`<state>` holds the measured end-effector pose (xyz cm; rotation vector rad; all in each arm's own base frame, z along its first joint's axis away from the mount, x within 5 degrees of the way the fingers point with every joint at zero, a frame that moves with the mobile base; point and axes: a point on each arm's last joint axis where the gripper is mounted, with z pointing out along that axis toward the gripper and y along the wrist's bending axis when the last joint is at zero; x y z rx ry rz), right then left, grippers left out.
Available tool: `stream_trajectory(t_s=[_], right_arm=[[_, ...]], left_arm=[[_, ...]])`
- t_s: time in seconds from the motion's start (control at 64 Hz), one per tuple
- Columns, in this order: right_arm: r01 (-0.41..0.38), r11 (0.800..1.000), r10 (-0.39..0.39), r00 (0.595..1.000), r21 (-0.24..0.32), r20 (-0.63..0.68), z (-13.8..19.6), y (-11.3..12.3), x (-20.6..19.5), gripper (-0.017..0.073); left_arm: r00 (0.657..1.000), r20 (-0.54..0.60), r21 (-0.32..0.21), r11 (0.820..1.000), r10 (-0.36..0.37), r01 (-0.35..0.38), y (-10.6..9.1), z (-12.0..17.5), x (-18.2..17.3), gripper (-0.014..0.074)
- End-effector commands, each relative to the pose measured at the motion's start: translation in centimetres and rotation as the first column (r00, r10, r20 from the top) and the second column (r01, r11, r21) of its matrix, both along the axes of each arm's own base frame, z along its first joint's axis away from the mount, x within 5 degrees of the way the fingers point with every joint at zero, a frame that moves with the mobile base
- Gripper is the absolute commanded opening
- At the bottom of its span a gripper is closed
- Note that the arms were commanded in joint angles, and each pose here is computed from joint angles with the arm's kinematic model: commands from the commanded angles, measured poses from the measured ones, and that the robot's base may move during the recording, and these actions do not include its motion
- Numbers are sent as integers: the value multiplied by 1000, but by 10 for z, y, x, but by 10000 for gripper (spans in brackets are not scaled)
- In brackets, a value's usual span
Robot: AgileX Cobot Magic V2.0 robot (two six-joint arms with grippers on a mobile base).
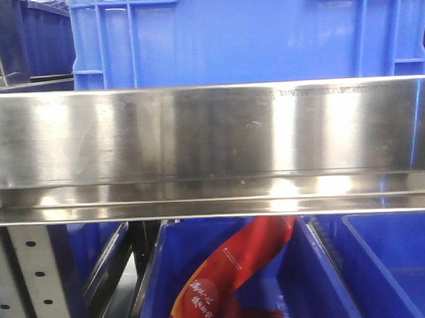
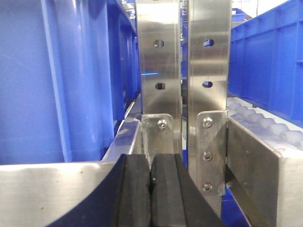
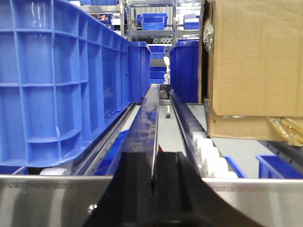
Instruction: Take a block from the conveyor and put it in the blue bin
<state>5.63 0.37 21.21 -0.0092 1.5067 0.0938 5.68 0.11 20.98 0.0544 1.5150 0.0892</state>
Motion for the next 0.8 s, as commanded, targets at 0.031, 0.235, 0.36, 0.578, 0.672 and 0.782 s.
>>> stream_trajectory(t_s=[0.031, 0.235, 0.36, 0.578, 0.672, 0.782], right_arm=[[7, 1000, -7, 1000, -18, 10, 0, 0, 0, -162], [7, 1000, -7, 1000, -18, 10, 0, 0, 0, -162], [7, 1000, -7, 1000, -18, 10, 0, 0, 0, -162], [7, 1000, -7, 1000, -18, 10, 0, 0, 0, -162], [7, 1000, -7, 1000, -18, 10, 0, 0, 0, -162], [7, 1000, -7, 1000, -18, 10, 0, 0, 0, -162]], left_arm=[[1000, 22, -11, 1000, 3, -3, 0, 2, -1, -111], [1000, 22, -11, 1000, 3, -3, 0, 2, -1, -111], [1000, 22, -11, 1000, 3, -3, 0, 2, -1, -111], [1000, 22, -11, 1000, 3, -3, 0, 2, -1, -111], [1000, 22, -11, 1000, 3, -3, 0, 2, -1, -111], [1000, 22, -11, 1000, 3, -3, 0, 2, -1, -111]])
